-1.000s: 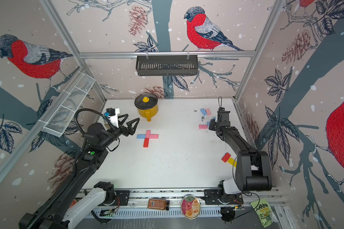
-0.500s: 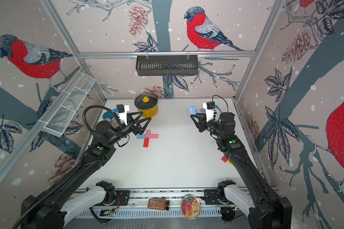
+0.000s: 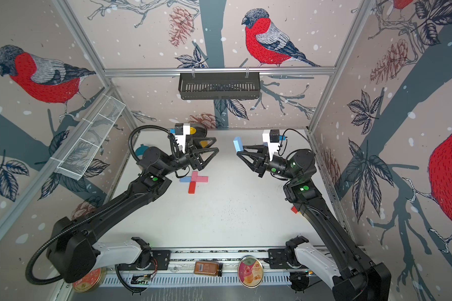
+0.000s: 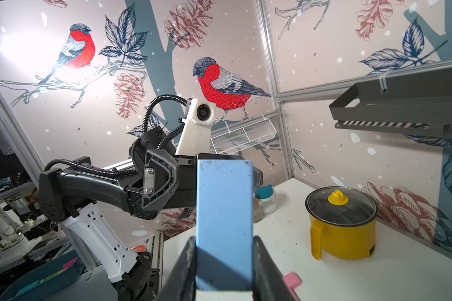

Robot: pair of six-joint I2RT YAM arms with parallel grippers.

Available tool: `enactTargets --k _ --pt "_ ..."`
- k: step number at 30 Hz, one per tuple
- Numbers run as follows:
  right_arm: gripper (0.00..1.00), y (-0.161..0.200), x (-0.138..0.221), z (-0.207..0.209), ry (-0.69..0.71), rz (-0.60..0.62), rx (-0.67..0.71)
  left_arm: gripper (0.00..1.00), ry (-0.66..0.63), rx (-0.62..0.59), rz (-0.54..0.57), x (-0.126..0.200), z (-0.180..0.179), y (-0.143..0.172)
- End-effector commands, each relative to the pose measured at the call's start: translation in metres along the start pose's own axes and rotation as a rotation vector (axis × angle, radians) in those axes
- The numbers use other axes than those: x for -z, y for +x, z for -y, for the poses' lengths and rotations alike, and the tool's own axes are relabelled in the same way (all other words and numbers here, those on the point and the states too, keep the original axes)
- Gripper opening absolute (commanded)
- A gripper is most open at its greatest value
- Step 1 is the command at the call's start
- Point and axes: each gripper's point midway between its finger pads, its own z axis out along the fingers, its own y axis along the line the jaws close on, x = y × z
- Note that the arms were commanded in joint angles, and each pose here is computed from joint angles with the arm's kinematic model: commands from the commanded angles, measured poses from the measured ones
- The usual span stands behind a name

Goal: Assemble the letter t with building blocks
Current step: Pick up the building block from the center of the board.

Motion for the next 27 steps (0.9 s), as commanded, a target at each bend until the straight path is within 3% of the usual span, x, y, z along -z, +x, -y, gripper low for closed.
enactTargets --k 1,20,27 --pt "0.16 -0.015 -0.002 -0.018 -0.085 0.033 -0.016 0.92 0.102 -0.072 0.032 -0.007 0.024 -0.011" --pt "0.16 0.000 -0.021 -0.004 -0.130 -0.005 -0.138 0.88 0.188 -0.056 0.041 -0.023 0.030 -0.006" --pt "0.16 0.003 -0.021 -0.008 -0.156 -0.011 -0.142 0.77 0.186 -0.049 0.024 -0.026 0.026 -0.001"
